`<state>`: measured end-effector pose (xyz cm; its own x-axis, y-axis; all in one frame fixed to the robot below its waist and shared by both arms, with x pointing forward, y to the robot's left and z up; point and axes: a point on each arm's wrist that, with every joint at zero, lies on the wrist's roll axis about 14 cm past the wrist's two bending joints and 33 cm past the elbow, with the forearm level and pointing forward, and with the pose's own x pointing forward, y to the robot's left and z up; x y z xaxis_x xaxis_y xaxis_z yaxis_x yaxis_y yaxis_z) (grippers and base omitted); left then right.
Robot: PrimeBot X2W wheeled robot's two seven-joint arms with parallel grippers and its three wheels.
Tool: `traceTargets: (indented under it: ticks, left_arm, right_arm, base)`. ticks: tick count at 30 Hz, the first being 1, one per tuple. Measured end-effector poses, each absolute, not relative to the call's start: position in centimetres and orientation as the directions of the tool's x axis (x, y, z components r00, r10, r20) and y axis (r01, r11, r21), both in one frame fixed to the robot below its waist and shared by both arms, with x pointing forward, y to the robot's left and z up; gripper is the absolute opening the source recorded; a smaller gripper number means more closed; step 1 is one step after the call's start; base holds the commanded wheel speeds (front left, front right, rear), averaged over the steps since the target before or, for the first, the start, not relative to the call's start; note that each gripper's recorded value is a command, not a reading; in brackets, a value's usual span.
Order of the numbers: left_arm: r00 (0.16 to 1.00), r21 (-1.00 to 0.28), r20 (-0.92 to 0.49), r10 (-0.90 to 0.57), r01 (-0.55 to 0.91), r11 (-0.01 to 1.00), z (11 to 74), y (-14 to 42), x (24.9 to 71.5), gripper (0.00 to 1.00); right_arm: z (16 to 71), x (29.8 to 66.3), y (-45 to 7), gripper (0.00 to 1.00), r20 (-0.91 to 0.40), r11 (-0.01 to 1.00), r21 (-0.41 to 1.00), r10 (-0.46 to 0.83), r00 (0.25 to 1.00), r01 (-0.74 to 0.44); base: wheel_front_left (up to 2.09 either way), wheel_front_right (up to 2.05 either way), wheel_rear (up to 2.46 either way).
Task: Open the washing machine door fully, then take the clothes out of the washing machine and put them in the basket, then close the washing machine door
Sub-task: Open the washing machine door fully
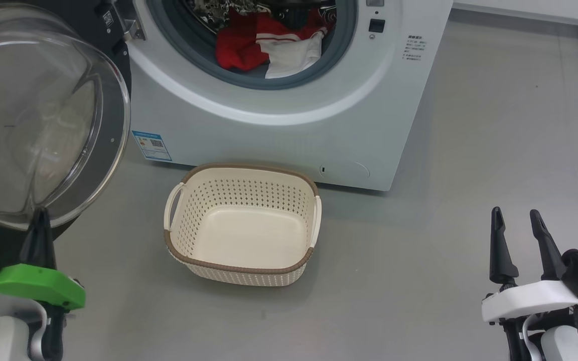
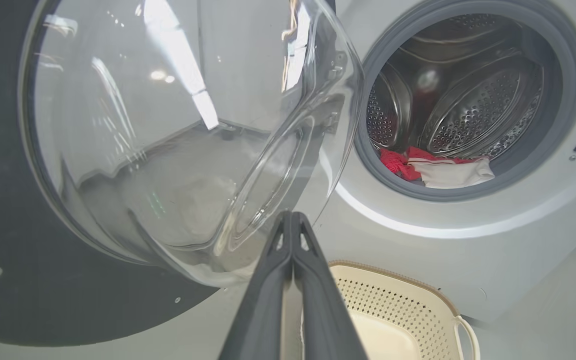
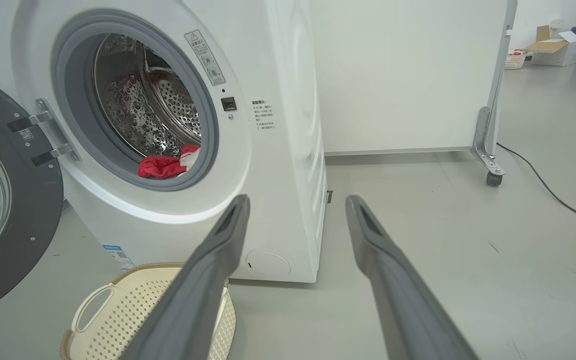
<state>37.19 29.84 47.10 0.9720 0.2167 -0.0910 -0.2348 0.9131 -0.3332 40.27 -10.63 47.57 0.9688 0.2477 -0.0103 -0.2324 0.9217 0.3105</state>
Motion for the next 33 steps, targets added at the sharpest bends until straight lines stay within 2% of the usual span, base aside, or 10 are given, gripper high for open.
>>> traceTargets:
  ticks: [14,25,26,27,28,33]
  left_arm:
    - [0.996,-0.378,-0.053,0.076,-0.090,0.921,47.3,23.6,37.6,0.00]
    - [0.999,-0.389,-0.021,0.046,-0.051,0.920,48.0,22.1,37.4,0.00]
    - [0.999,-0.389,-0.016,0.044,-0.047,0.920,48.1,22.0,37.4,0.08]
    - [0.999,-0.391,-0.008,0.045,-0.044,0.919,48.3,21.9,37.4,0.65]
    - [0.999,-0.390,-0.002,0.044,-0.041,0.920,48.4,21.9,37.4,1.00]
    - [0.999,-0.393,0.008,0.041,-0.035,0.919,48.6,21.7,37.2,1.00]
  right_arm:
    - [49.6,38.9,-13.5,1.00,0.048,0.938,0.301,0.165,0.985,-0.172]
    - [49.5,38.3,-13.9,1.00,0.045,0.939,0.304,0.153,0.987,-0.159]
    - [49.5,38.3,-14.0,1.00,0.044,0.939,0.304,0.152,0.987,-0.159]
    - [49.5,38.2,-14.0,1.00,0.045,0.940,0.304,0.151,0.988,-0.158]
    - [49.5,38.2,-14.0,1.00,0.045,0.940,0.304,0.150,0.988,-0.157]
    - [49.6,38.0,-14.0,1.00,0.045,0.940,0.304,0.151,0.988,-0.157]
  base:
    - [0.00,0.00,0.00]
    - [0.00,0.00,0.00]
    - [0.00,0.00,0.00]
    - [0.00,0.00,0.00]
    - [0.00,0.00,0.00]
    - [0.00,0.00,0.00]
